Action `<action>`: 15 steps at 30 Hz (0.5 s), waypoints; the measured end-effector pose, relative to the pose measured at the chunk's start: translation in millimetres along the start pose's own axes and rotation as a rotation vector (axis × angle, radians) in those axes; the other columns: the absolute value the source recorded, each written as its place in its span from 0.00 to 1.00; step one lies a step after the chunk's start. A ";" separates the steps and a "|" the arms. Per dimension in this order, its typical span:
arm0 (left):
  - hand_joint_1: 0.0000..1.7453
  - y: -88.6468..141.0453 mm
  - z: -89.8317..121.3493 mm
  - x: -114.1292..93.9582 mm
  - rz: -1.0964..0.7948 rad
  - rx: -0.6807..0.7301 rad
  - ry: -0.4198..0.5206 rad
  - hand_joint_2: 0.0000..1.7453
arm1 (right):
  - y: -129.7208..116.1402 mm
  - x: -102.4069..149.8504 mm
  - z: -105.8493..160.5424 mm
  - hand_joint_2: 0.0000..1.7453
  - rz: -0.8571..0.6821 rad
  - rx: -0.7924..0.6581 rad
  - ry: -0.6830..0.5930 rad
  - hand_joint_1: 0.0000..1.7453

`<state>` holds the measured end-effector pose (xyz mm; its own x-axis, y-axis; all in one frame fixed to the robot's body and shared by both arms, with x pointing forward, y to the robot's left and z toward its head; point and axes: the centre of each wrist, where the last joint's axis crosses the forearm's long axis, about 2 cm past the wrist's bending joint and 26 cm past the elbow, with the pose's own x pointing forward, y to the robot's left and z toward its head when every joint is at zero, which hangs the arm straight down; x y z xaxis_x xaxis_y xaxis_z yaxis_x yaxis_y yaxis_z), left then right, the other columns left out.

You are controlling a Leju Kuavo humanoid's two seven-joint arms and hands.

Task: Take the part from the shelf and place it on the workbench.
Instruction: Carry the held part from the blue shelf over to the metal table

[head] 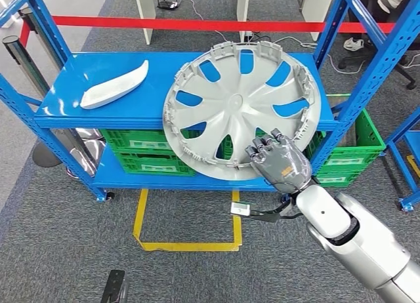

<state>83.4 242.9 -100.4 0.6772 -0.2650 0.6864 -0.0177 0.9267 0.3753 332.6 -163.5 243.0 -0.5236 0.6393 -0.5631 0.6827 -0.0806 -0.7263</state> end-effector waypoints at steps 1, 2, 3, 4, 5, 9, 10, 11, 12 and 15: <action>0.00 0.0 -0.1 0.1 0.002 -0.001 -0.009 1.00 | 0.0 0.0 0.0 1.00 0.000 0.000 0.000 1.00; 0.00 -0.1 -0.1 0.1 0.004 -0.004 -0.015 1.00 | 0.0 0.0 0.0 1.00 0.000 0.000 0.000 1.00; 0.00 -0.1 -0.1 0.1 0.006 -0.007 -0.020 1.00 | 0.0 0.1 0.1 1.00 0.000 0.000 0.000 1.00; 0.00 -0.1 -0.1 0.0 0.007 -0.010 -0.024 1.00 | 0.0 0.1 0.1 1.00 0.000 0.000 0.000 1.00; 0.00 -0.1 -0.1 0.0 0.008 -0.013 -0.027 1.00 | 0.1 0.1 0.1 1.00 0.000 0.000 0.000 1.00; 0.00 -0.1 -0.1 -0.2 -0.001 -0.020 -0.041 1.00 | 0.1 0.3 0.2 1.00 -0.001 0.000 0.000 1.00; 0.00 -0.1 0.0 -0.2 -0.002 -0.021 -0.043 1.00 | 0.1 0.3 0.3 1.00 -0.001 0.000 0.000 1.00; 0.00 -0.1 0.0 -0.2 0.000 -0.023 -0.044 0.75 | 0.1 0.4 0.3 1.00 -0.001 0.000 0.000 1.00; 0.00 -0.2 0.0 -0.2 0.001 -0.025 -0.044 0.50 | 0.2 0.4 0.3 1.00 -0.001 0.000 0.000 1.00; 0.00 -0.2 0.0 -0.3 0.002 -0.026 -0.045 0.00 | 0.2 0.4 0.3 1.00 -0.001 0.000 0.000 1.00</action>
<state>83.2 242.8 -100.7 0.6435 -0.2746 0.7145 0.0007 0.9337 0.3581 332.4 -163.5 242.5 -0.5242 0.6391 -0.5628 0.6822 -0.0805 -0.7268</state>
